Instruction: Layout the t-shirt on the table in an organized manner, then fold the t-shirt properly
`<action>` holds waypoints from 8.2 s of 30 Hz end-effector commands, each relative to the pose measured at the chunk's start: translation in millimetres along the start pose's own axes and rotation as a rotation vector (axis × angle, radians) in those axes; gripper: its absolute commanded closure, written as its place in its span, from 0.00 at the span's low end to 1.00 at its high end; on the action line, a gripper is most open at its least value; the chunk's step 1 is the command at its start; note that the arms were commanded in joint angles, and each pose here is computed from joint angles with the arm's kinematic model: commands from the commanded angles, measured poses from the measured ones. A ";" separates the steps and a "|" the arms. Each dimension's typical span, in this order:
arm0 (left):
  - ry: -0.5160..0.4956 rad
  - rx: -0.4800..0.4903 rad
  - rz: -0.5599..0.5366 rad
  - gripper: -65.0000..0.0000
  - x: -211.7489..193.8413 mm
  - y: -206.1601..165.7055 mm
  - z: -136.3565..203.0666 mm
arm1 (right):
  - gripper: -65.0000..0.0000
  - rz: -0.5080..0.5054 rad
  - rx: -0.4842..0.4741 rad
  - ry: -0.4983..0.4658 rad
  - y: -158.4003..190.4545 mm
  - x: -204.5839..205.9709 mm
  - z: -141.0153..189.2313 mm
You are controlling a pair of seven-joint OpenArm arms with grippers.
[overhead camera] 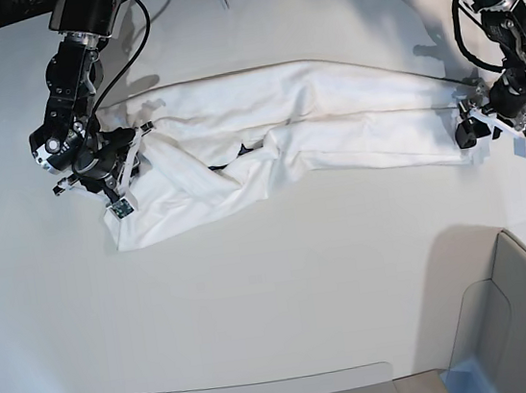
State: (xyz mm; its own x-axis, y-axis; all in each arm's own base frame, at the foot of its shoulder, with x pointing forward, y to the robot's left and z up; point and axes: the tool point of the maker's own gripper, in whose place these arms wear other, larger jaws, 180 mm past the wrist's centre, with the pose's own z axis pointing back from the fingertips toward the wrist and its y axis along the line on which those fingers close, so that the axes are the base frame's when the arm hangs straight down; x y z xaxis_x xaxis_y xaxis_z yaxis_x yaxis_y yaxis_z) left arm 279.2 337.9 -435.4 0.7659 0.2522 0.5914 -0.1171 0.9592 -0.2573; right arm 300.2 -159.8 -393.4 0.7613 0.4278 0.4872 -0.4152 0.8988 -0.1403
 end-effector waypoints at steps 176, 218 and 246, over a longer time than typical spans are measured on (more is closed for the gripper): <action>0.116 -0.458 -0.331 0.86 -34.7 -292.9 -12.2 | 0.78 0.012 0.003 0.033 3.0 -13.7 1.1; -0.122 -0.285 -0.576 0.86 86.3 -280.2 48.4 | 0.78 0.193 0.046 -0.359 47.8 86.9 73.4; -0.070 -0.148 -0.434 0.86 63.3 -207.0 53.0 | 0.78 0.076 0.135 -0.276 36.4 97.1 21.2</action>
State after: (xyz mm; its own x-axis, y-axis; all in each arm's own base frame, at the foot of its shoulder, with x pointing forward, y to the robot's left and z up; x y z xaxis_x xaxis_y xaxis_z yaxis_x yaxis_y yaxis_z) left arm 311.0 161.7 -316.7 0.7149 -0.1528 0.6823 0.2914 0.9522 -0.0920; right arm 339.5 -91.0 -347.1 0.6110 0.4338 0.6621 -0.5326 0.8441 -0.0616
